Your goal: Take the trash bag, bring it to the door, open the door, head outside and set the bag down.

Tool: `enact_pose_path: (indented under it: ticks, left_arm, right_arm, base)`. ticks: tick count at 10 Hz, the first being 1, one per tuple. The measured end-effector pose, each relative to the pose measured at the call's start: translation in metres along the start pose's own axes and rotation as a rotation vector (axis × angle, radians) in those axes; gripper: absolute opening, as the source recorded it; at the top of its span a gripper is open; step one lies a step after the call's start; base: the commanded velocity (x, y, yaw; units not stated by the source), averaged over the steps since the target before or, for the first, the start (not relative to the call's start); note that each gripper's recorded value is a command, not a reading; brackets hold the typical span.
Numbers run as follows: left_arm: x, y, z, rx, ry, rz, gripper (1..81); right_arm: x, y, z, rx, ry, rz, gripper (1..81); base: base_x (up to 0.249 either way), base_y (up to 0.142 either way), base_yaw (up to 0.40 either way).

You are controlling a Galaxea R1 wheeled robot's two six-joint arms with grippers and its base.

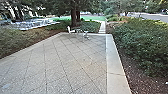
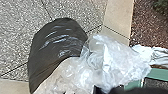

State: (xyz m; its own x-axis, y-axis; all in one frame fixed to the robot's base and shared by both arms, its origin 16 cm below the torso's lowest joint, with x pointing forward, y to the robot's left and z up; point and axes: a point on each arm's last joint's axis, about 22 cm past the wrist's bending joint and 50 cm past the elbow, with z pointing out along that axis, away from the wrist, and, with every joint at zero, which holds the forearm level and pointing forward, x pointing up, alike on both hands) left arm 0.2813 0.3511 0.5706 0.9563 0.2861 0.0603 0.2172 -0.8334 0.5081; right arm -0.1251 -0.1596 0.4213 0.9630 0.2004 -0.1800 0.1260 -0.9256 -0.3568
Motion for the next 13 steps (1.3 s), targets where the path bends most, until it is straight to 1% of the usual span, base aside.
enact_pose_path:
  ticks: [1, 2, 3, 4, 5, 7, 9, 10, 11, 12, 13]
  left_arm:
    - [0.011, -0.009, -0.002, 0.014, -0.031, -0.024, 1.0]
    - [0.033, -0.017, -0.009, 0.033, -0.041, -0.042, 1.0]
    - [0.064, -0.020, -0.021, 0.048, -0.026, -0.048, 1.0]
    - [0.097, -0.016, -0.035, 0.053, -0.002, -0.045, 1.0]
    - [0.124, -0.011, -0.049, 0.053, 0.016, -0.040, 1.0]
    - [0.156, 0.000, -0.072, 0.051, 0.032, -0.033, 1.0]
    - [0.194, 0.016, -0.093, 0.047, 0.073, -0.027, 1.0]
    - [0.208, 0.027, -0.101, 0.036, 0.086, -0.020, 1.0]
    - [0.216, 0.033, -0.107, 0.024, 0.087, -0.019, 1.0]
    - [0.217, 0.030, -0.112, 0.025, 0.086, -0.029, 1.0]
    - [0.214, 0.022, -0.117, 0.032, 0.083, -0.039, 1.0]
  right_arm:
    - [-0.011, -0.003, 0.002, 0.008, -0.028, 0.010, 81.1]
    - [-0.021, -0.006, 0.003, 0.016, -0.054, 0.021, 81.1]
    - [-0.029, -0.008, 0.004, 0.021, -0.074, 0.027, 81.1]
    - [-0.030, -0.008, 0.004, 0.021, -0.078, 0.029, 81.1]
    - [-0.027, -0.009, 0.005, 0.024, -0.073, 0.030, 81.1]
    - [-0.026, -0.009, 0.004, 0.024, -0.072, 0.029, 81.1]
    - [-0.027, -0.010, 0.005, 0.026, -0.074, 0.030, 81.1]
    - [-0.027, -0.011, 0.005, 0.026, -0.074, 0.030, 81.1]
    - [-0.027, -0.011, 0.005, 0.026, -0.075, 0.030, 81.1]
    - [-0.028, -0.011, 0.005, 0.026, -0.075, 0.030, 81.1]
    - [-0.028, -0.011, 0.005, 0.027, -0.075, 0.030, 81.1]
  base:
    - [0.000, 0.000, 0.000]
    - [0.000, 0.000, 0.000]
    - [0.000, 0.000, 0.000]
    - [0.000, 0.000, 0.000]
    - [0.000, 0.000, 0.000]
    - [0.000, 0.000, 0.000]
    - [0.000, 0.000, 0.000]
    - [0.000, 0.000, 0.000]
    - [0.000, 0.000, 0.000]
    - [0.000, 0.000, 0.000]
    - [0.000, 0.000, 0.000]
